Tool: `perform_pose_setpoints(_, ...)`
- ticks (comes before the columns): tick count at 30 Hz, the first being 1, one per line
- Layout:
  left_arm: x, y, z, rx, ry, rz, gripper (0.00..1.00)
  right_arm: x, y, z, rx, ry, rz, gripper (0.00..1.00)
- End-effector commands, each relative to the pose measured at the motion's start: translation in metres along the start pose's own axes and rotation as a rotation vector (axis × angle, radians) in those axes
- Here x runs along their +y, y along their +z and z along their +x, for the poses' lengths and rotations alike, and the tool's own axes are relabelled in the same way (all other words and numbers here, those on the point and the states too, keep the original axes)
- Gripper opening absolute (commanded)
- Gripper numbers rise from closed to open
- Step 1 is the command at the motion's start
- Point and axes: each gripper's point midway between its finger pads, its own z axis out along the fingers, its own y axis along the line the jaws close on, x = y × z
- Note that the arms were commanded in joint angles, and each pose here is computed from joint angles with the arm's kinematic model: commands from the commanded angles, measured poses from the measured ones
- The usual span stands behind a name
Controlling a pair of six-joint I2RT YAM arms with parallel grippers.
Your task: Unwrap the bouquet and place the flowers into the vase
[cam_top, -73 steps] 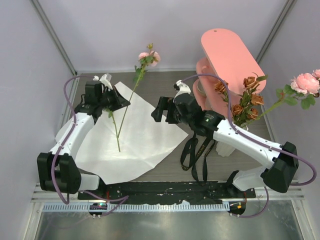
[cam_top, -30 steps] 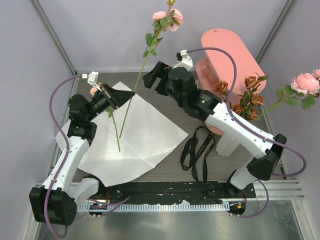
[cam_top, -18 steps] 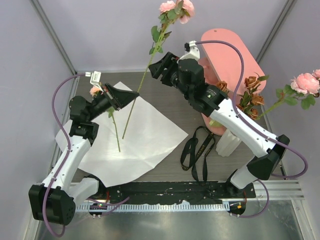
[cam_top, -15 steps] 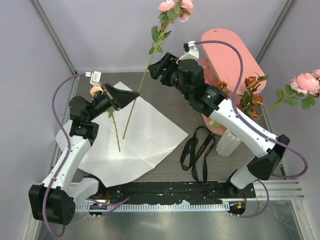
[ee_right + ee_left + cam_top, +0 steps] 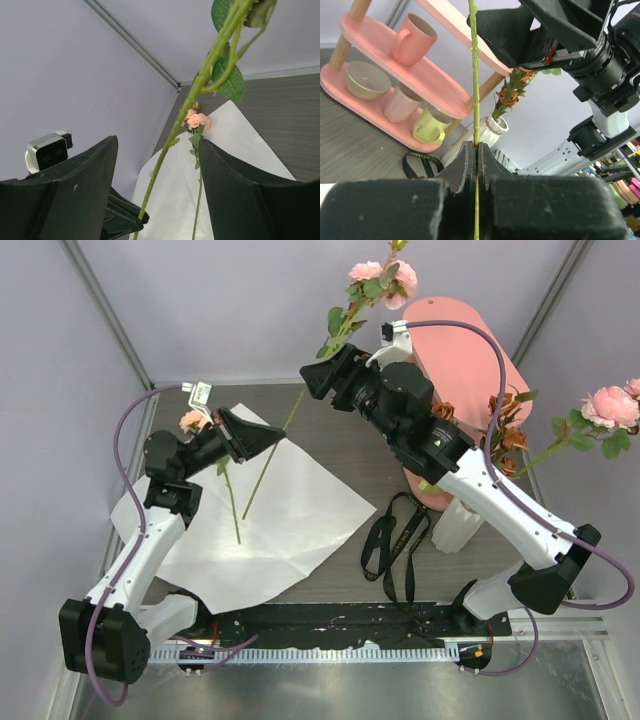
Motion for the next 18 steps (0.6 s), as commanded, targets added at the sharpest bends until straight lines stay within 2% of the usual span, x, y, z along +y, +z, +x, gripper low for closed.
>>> perform_pose_setpoints(1,-0.025,0.001,-0.002,0.008,0.064,0.100,0.00,0.028,-0.012,-0.036,-0.085,0.001,-0.081,0.71)
perform_pose_setpoints(7,-0.041,0.003,0.007,0.040,0.083,0.160,0.00,0.025,-0.012,-0.035,-0.086,-0.004,-0.074,0.66)
perform_pose_setpoints(9,-0.044,0.003,0.010,0.051,0.085,0.172,0.00,0.025,-0.014,-0.038,-0.095,-0.007,-0.073,0.58)
perform_pose_setpoints(13,-0.049,0.005,0.015,0.068,0.086,0.192,0.00,0.027,-0.020,-0.042,-0.099,-0.017,-0.082,0.35)
perform_pose_setpoints(14,-0.048,0.005,0.015,0.068,0.082,0.190,0.00,0.028,-0.021,-0.042,-0.096,-0.022,-0.088,0.22)
perform_pose_setpoints(17,-0.043,0.007,0.014,0.068,0.070,0.157,0.01,0.034,-0.030,-0.043,-0.070,-0.076,-0.121,0.01)
perform_pose_setpoints(18,-0.039,0.009,0.014,0.078,0.067,0.140,0.04,0.034,-0.036,-0.045,-0.053,-0.097,-0.117,0.01)
